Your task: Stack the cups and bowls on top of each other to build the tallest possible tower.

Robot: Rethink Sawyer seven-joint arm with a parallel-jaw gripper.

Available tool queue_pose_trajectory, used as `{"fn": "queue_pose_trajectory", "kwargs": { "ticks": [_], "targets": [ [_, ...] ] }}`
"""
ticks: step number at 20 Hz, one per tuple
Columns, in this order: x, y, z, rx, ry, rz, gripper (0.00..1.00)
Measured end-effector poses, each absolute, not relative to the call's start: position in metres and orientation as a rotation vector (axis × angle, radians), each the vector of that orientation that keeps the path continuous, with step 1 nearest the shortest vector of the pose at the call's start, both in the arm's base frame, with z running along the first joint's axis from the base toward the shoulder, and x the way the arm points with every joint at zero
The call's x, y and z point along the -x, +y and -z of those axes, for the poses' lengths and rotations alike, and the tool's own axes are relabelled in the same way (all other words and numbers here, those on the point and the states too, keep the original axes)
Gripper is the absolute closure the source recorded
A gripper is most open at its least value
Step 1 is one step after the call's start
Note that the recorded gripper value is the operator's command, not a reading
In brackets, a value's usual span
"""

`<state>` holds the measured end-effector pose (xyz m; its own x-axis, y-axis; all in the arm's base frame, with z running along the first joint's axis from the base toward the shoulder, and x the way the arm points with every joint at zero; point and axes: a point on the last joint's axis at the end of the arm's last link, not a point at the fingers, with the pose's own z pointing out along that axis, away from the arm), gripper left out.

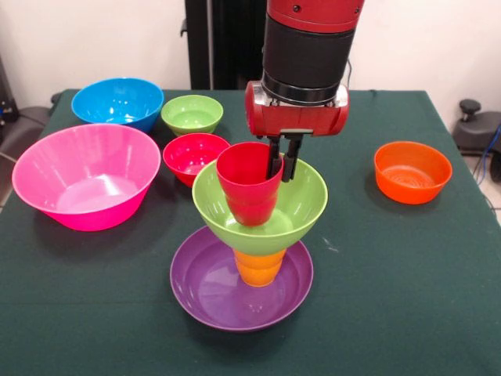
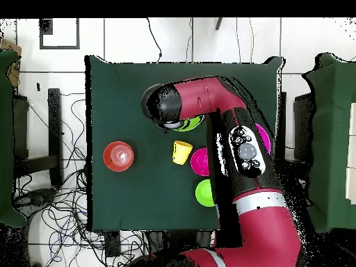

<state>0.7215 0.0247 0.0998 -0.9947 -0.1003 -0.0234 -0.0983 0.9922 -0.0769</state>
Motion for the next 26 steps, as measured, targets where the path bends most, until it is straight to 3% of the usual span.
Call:
{"fn": "queue_pose_trajectory", "kwargs": {
  "ticks": [17,18,26],
  "targets": [
    [-0.717,0.031,-0.087,0.167,3.127,0.104,1.00],
    [-0.717,0.033,-0.087,0.170,3.127,0.104,0.00],
    [-0.717,0.035,-0.087,0.176,3.127,0.104,0.00]
  ]
}}
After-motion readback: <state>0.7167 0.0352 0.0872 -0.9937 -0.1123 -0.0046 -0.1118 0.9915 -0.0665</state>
